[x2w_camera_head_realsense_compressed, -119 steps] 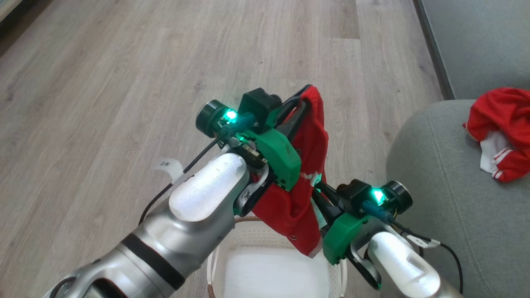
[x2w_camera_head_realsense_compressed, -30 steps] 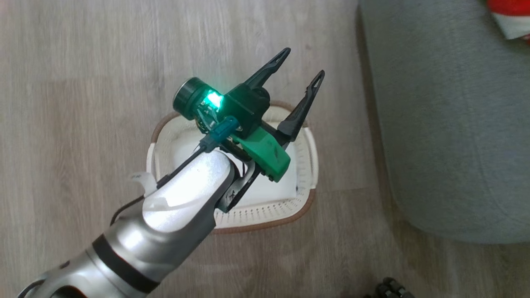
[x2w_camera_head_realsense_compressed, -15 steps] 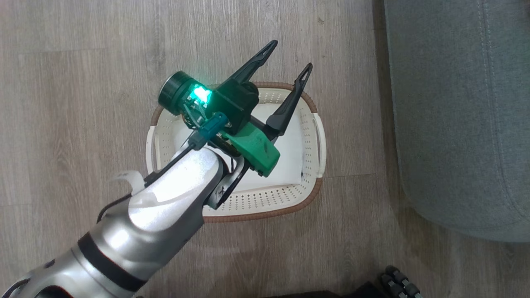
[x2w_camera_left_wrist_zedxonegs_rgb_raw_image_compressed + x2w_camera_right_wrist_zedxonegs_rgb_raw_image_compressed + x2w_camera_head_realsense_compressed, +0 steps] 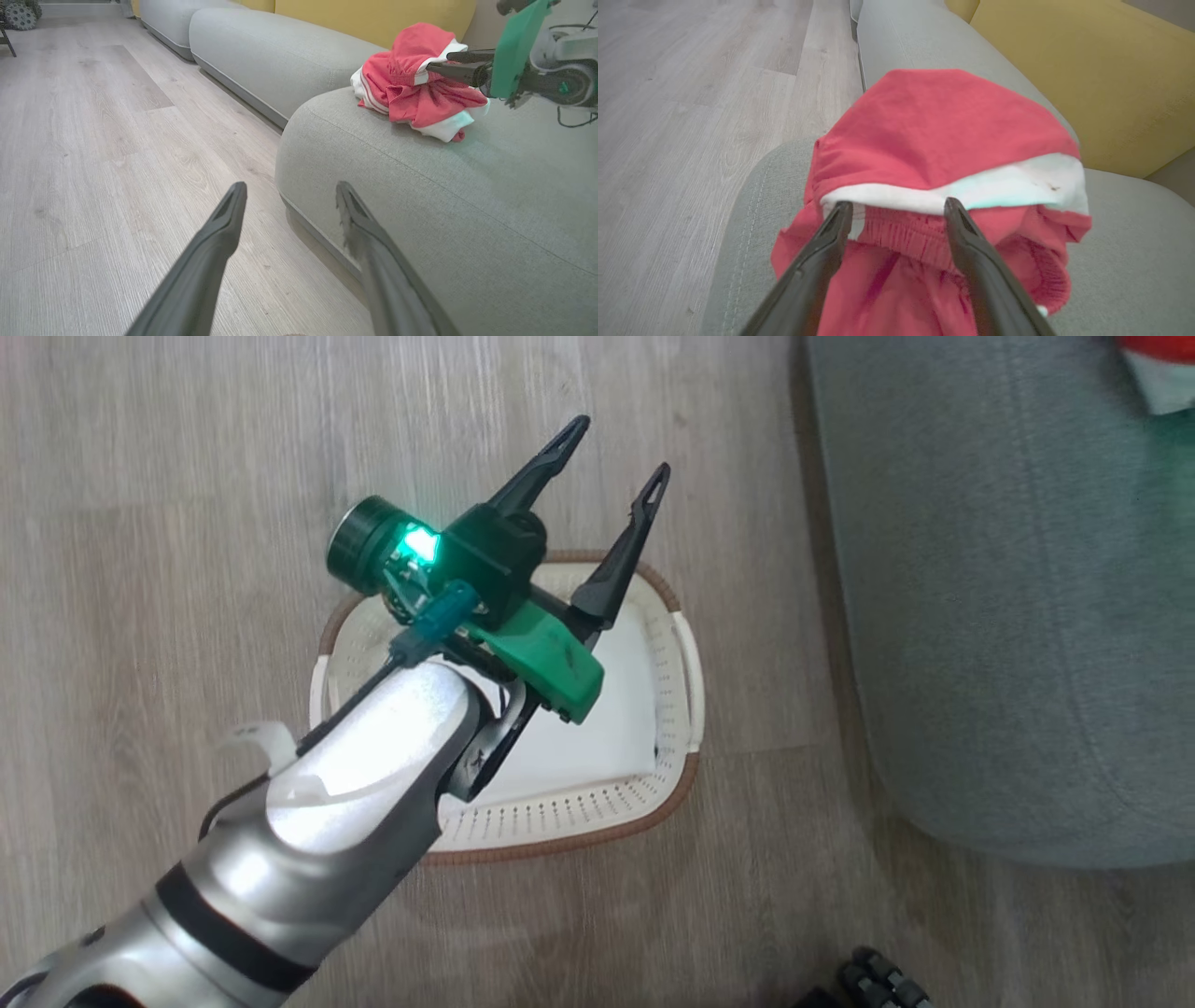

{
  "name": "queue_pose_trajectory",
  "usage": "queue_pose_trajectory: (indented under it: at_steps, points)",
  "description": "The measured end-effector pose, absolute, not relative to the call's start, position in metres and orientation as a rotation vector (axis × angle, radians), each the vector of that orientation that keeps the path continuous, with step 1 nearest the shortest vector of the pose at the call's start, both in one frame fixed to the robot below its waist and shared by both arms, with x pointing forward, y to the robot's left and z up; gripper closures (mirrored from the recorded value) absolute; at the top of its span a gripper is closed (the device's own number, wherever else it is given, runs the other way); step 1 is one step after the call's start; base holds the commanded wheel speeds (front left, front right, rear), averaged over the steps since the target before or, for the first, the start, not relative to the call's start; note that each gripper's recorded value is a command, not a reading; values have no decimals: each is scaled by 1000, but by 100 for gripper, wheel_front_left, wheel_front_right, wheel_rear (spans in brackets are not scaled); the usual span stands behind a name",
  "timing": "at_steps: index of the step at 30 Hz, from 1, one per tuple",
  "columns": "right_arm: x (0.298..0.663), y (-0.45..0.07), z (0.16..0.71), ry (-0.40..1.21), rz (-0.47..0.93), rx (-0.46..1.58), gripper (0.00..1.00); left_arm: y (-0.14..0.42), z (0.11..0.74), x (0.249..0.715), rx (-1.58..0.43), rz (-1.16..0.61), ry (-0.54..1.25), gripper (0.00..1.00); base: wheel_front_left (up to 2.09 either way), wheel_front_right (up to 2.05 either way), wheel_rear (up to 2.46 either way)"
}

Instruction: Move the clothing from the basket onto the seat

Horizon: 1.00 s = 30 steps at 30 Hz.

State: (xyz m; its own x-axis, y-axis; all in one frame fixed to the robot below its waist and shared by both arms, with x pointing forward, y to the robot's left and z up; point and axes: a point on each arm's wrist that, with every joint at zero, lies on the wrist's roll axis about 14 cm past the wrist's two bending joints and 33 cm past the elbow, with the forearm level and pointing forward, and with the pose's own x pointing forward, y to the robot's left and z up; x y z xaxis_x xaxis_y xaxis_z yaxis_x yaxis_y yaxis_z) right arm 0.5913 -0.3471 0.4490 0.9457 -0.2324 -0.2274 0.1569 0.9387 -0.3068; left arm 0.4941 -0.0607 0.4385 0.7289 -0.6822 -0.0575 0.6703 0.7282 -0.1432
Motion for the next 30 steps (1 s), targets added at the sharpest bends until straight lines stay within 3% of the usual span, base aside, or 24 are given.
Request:
queue_pose_trajectory:
  at_steps: [16, 30]
  points:
    - [546, -323, 531, 72, -117, -280, 0, -24, 482, 471, -187, -574, 71, 0, 0, 0, 0]
    - [502, -229, 558, -112, 23, -66, 0, 104, 503, 430, -168, -161, 21, 0, 0, 0, 0]
